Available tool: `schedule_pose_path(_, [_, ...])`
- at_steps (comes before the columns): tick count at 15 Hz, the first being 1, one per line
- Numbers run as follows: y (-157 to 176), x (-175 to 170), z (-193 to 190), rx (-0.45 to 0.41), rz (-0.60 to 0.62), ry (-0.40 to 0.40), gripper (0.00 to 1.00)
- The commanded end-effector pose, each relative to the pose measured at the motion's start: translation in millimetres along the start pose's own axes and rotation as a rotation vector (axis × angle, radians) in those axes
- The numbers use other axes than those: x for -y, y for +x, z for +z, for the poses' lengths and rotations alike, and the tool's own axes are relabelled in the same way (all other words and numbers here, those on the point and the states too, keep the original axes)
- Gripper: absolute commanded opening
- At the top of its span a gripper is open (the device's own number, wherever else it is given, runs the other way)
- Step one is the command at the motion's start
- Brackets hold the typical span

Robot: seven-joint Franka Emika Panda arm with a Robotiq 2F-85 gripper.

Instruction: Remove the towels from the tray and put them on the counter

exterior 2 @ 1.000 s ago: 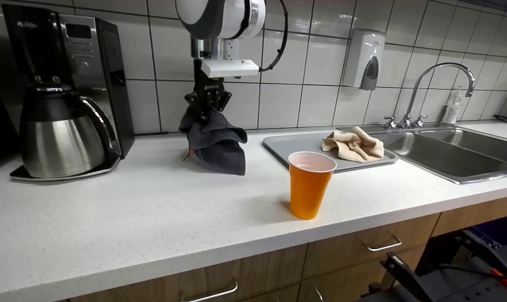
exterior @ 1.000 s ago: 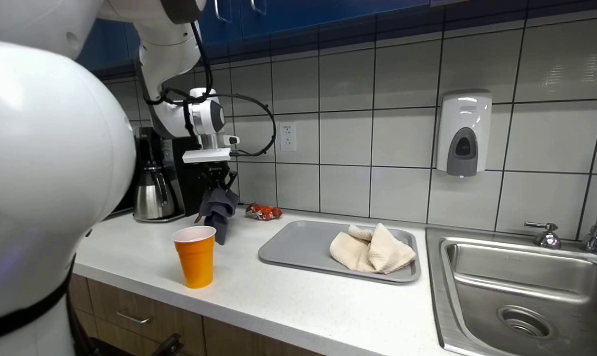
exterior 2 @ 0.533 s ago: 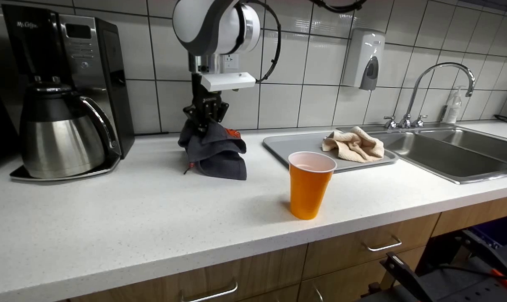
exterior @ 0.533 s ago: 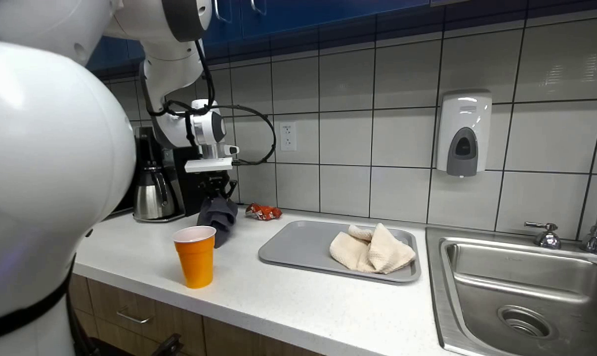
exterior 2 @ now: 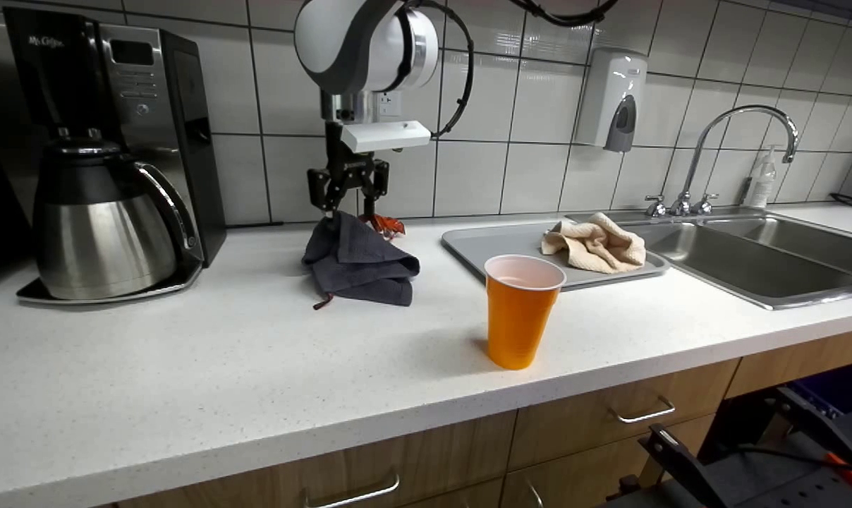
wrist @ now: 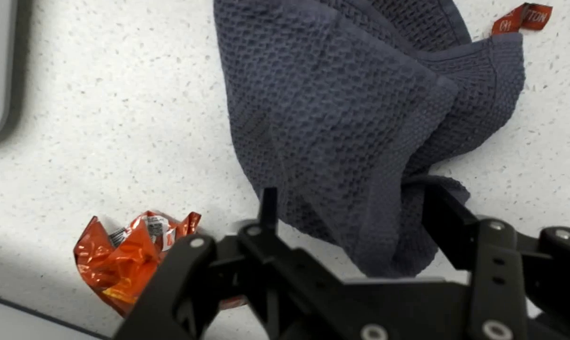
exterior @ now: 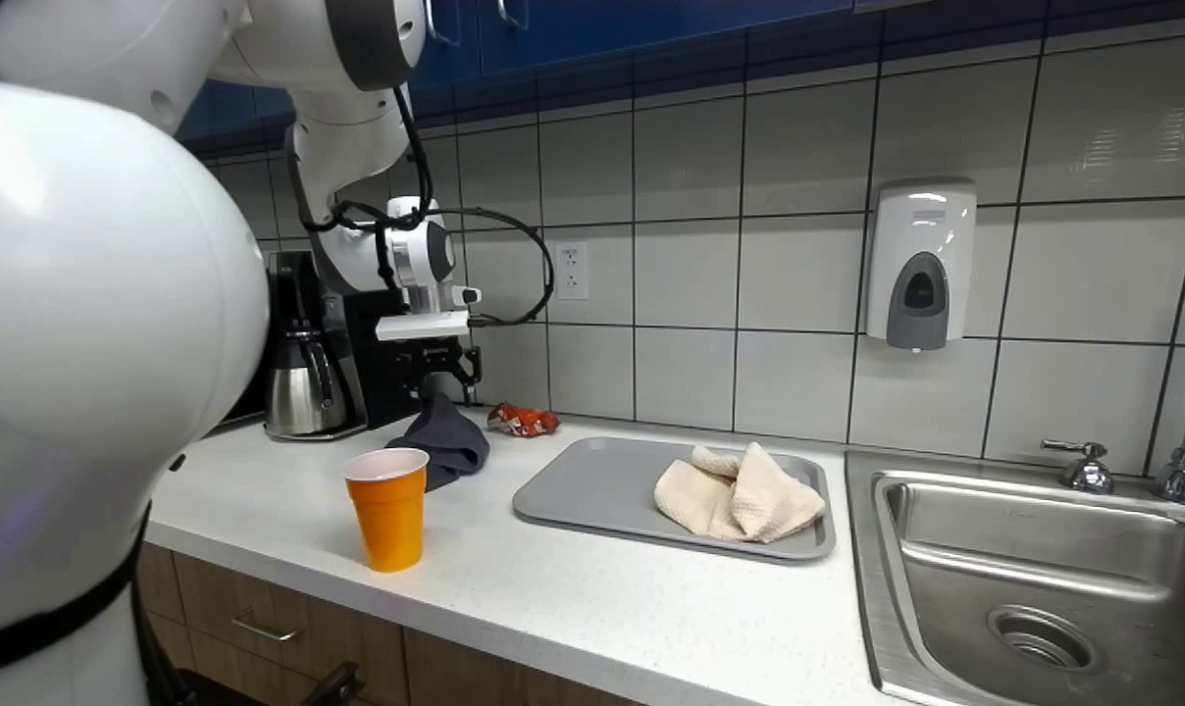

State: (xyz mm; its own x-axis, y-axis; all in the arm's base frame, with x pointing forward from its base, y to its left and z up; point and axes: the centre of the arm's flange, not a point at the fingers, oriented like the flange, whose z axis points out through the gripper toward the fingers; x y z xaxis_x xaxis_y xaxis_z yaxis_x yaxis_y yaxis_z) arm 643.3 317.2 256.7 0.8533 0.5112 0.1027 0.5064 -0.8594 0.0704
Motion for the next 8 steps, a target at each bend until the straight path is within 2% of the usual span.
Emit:
schedule_pose_path(1, [2,-19,-13,-0.006,0.012,-0.013,1.0])
schedule_pose_path(8, [-7,-82,-22,-0.018,0.133,-0.019,1.0])
